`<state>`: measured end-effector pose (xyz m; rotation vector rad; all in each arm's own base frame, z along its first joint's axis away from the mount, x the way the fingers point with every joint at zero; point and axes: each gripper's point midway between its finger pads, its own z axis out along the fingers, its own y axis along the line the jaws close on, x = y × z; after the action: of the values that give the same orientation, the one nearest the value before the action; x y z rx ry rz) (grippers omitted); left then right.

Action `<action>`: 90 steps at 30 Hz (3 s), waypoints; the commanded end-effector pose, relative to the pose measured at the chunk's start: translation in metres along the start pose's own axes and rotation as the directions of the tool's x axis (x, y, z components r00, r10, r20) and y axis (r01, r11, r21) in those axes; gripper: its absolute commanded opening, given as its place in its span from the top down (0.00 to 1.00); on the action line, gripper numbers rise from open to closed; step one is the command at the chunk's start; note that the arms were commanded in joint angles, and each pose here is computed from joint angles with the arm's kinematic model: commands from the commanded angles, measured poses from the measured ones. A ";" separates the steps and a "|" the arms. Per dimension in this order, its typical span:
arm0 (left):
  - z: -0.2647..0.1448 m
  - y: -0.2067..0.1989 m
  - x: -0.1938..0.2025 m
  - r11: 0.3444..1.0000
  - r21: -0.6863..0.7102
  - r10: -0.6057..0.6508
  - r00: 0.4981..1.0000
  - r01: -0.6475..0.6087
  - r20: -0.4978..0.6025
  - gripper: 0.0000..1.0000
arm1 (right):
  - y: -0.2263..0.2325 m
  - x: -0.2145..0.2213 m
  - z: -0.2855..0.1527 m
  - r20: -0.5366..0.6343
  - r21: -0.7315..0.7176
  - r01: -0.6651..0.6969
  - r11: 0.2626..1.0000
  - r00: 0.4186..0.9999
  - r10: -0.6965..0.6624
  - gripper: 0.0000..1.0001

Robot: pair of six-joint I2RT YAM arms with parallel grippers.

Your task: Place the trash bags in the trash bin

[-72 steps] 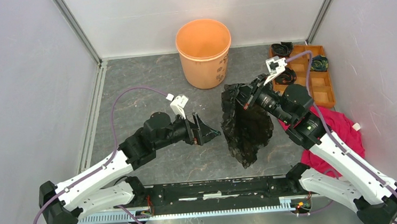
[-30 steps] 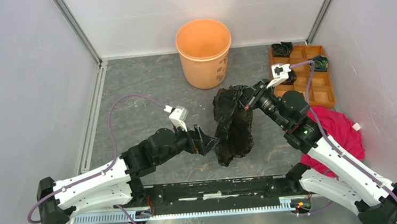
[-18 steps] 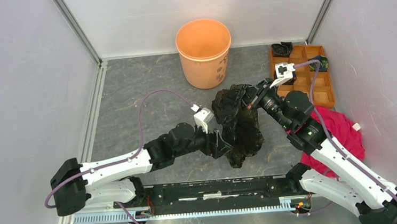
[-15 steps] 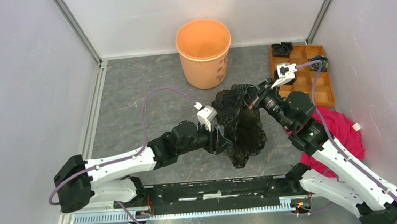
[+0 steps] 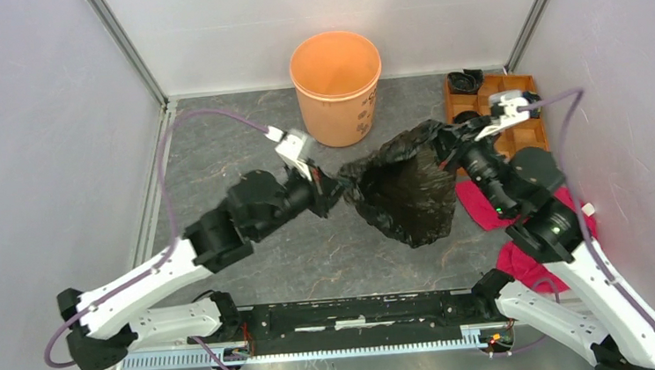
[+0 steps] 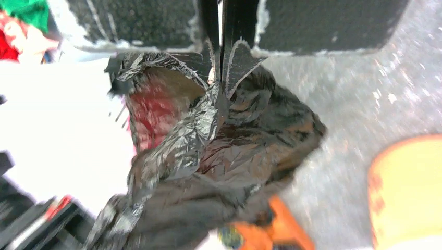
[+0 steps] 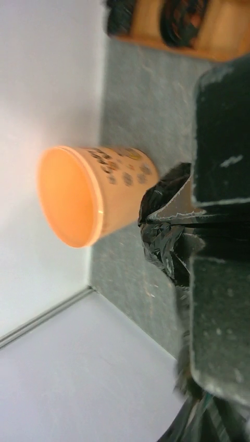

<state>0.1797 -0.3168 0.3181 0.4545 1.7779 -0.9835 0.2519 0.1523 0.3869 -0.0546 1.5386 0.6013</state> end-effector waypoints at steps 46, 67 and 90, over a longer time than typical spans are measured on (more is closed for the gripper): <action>-0.020 -0.001 -0.010 0.993 -0.003 -0.114 0.993 0.114 -0.010 0.98 | 0.016 0.100 -0.040 -0.135 -0.329 0.148 0.932 0.970 -0.202 0.99; -0.011 0.017 0.078 0.944 -0.154 -0.325 0.909 0.293 -0.261 0.98 | -0.012 0.112 -0.044 -0.235 -0.216 0.219 0.951 0.934 -0.268 0.99; -0.002 -0.083 -0.026 0.909 0.280 -0.301 0.951 0.309 -0.071 0.98 | 0.085 0.075 -0.055 -0.213 -0.573 -0.124 0.810 0.977 -0.001 0.99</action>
<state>0.1343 -0.3447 0.3558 0.3608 1.8140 -1.3938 0.1845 0.1894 0.3143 -0.4849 1.6037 0.8249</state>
